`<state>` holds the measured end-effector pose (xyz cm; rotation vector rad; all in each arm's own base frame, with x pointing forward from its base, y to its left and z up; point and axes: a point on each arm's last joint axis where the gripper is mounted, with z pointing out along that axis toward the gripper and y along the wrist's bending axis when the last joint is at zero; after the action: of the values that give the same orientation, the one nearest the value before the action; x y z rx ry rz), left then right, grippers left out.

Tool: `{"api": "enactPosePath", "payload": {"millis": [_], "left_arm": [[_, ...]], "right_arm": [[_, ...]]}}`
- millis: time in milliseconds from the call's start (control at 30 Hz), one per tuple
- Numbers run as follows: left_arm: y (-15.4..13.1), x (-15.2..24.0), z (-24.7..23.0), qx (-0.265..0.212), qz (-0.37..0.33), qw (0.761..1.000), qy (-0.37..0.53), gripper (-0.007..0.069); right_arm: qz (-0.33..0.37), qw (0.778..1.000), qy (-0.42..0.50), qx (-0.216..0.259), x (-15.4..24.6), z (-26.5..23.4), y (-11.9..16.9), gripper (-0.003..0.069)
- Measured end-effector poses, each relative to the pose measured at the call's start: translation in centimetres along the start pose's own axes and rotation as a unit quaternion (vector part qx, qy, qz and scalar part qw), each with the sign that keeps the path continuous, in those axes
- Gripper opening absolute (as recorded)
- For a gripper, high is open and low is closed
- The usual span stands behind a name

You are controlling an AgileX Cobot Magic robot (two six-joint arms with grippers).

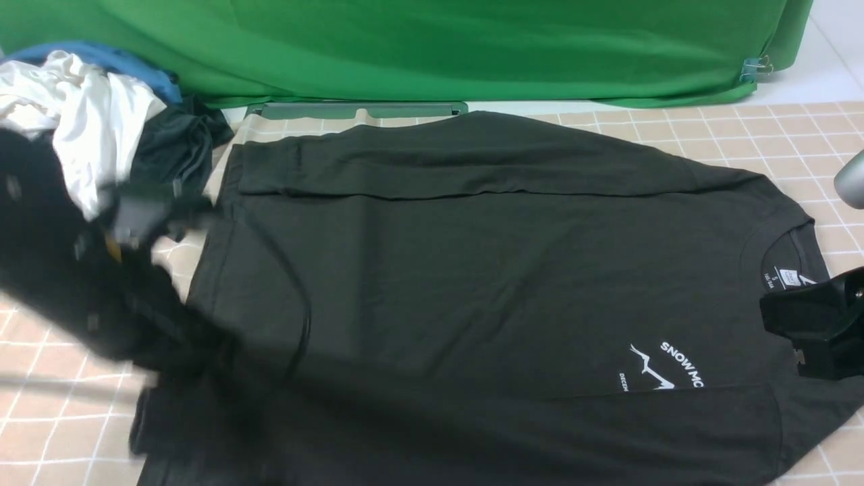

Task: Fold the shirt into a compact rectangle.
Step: 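Fold the left side of the black T-shirt inward over its body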

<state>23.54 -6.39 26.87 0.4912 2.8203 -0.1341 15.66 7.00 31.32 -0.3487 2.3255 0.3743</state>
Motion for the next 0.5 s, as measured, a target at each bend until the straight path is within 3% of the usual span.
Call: {"api": "enactPosePath", "payload": {"millis": [233,500], "left_arm": [[0.8,-5.0,-2.6,-0.037,0.016,0.997,-0.063,0.0034],[2.4,-9.9,0.4,-0.084,0.042,0.994,-0.049,0.0034]], "right_arm": [[0.000,1.000,-0.004,0.000,-0.1,0.0,0.0,0.0045],[0.001,1.000,-0.006,0.000,-0.1,0.0,0.0,0.0050]]}}
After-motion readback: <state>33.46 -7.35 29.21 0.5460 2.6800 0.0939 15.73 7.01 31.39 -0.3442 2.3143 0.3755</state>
